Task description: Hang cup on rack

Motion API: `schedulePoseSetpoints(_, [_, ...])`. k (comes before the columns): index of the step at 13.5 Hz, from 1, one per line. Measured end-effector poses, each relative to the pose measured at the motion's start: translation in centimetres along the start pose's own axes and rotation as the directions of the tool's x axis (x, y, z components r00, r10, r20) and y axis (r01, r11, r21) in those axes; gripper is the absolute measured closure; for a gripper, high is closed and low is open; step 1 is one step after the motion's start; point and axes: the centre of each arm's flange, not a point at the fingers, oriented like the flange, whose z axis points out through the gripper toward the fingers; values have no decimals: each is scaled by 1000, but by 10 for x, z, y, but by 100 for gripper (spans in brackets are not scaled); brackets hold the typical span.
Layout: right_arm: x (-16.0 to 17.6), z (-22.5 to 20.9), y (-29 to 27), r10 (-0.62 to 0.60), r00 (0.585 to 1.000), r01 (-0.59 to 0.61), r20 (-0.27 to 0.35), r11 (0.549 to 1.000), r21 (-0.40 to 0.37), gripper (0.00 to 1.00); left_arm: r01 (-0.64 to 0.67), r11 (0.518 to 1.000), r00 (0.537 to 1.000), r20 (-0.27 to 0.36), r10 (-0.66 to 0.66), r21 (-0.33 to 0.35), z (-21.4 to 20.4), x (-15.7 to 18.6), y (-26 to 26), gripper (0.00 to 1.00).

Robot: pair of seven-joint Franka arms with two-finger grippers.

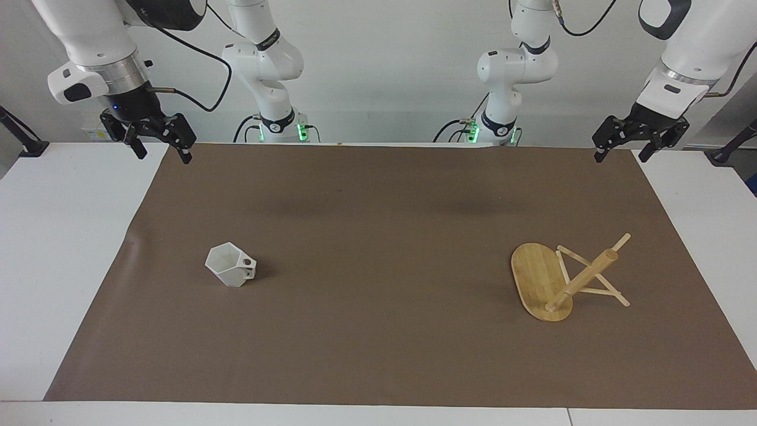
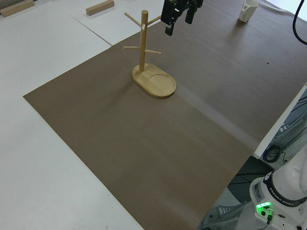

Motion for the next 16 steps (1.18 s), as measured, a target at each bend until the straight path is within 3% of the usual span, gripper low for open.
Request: schedulePoseSetpoints(16, [1, 0, 0, 0, 1000, 0, -6, 1000, 0, 0, -3, 1000, 1000, 1, 3, 0, 0, 0, 0, 0])
